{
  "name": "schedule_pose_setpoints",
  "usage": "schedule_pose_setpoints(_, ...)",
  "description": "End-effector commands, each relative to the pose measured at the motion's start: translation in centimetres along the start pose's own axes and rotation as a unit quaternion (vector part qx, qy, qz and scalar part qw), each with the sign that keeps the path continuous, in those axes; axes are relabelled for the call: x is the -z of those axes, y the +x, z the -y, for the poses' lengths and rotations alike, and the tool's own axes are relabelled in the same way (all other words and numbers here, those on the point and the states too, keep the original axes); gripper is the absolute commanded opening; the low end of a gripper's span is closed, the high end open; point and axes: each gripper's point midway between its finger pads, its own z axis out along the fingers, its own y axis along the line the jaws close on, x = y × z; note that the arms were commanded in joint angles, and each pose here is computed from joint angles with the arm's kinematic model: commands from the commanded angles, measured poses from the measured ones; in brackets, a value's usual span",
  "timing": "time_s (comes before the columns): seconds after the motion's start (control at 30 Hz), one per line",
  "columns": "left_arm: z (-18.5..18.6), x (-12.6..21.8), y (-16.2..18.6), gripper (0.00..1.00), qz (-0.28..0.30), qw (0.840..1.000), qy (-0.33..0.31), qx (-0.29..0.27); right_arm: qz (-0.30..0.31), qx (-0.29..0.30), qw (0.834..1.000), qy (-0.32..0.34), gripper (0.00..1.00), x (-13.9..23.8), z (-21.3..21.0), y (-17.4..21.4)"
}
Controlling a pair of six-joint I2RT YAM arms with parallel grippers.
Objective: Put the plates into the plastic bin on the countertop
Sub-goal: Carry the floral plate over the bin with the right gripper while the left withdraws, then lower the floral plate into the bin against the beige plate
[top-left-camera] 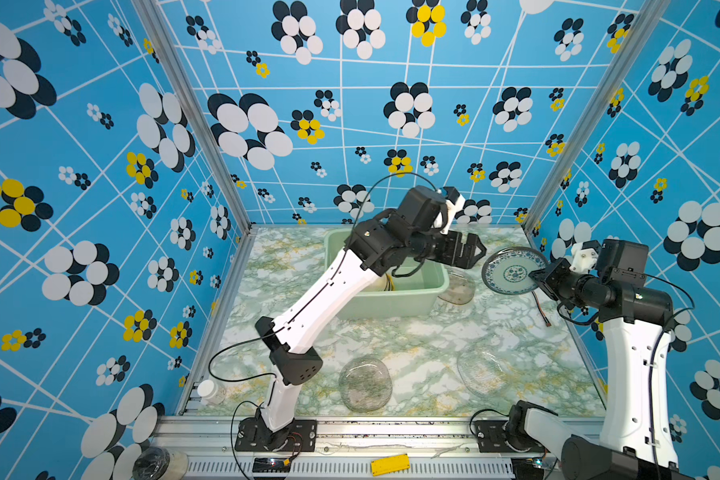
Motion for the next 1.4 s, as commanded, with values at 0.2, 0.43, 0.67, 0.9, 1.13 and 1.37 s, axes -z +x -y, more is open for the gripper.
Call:
schedule_pose_setpoints(0.2,-10.3,10.4,0.2,0.99,0.103,0.991,-0.071,0.052,-0.027,0.021,0.998,-0.058,0.0,-2.4,-8.2,0.9)
schedule_pose_setpoints(0.43,-16.5,14.4,4.3,0.99,0.145,0.975,-0.141,0.093,-0.064,0.074,0.992,-0.08,0.0,-6.6,-14.7,3.2)
schedule_pose_setpoints(0.67,-21.1,17.6,7.8,0.99,0.2,0.945,-0.216,0.144,-0.125,0.129,0.98,-0.088,0.0,-13.6,-20.3,7.3)
schedule_pose_setpoints(0.9,-22.6,18.4,10.0,0.99,0.178,0.936,-0.262,0.156,-0.182,0.187,0.962,-0.084,0.0,-20.5,-23.3,12.3)
schedule_pose_setpoints(1.13,-22.7,17.7,9.9,0.99,0.174,0.936,-0.252,0.173,-0.236,0.219,0.944,-0.072,0.0,-25.3,-23.4,17.7)
schedule_pose_setpoints(1.37,-23.0,17.0,10.1,0.99,0.169,0.936,-0.246,0.189,-0.275,0.219,0.935,-0.043,0.0,-28.8,-20.7,21.2)
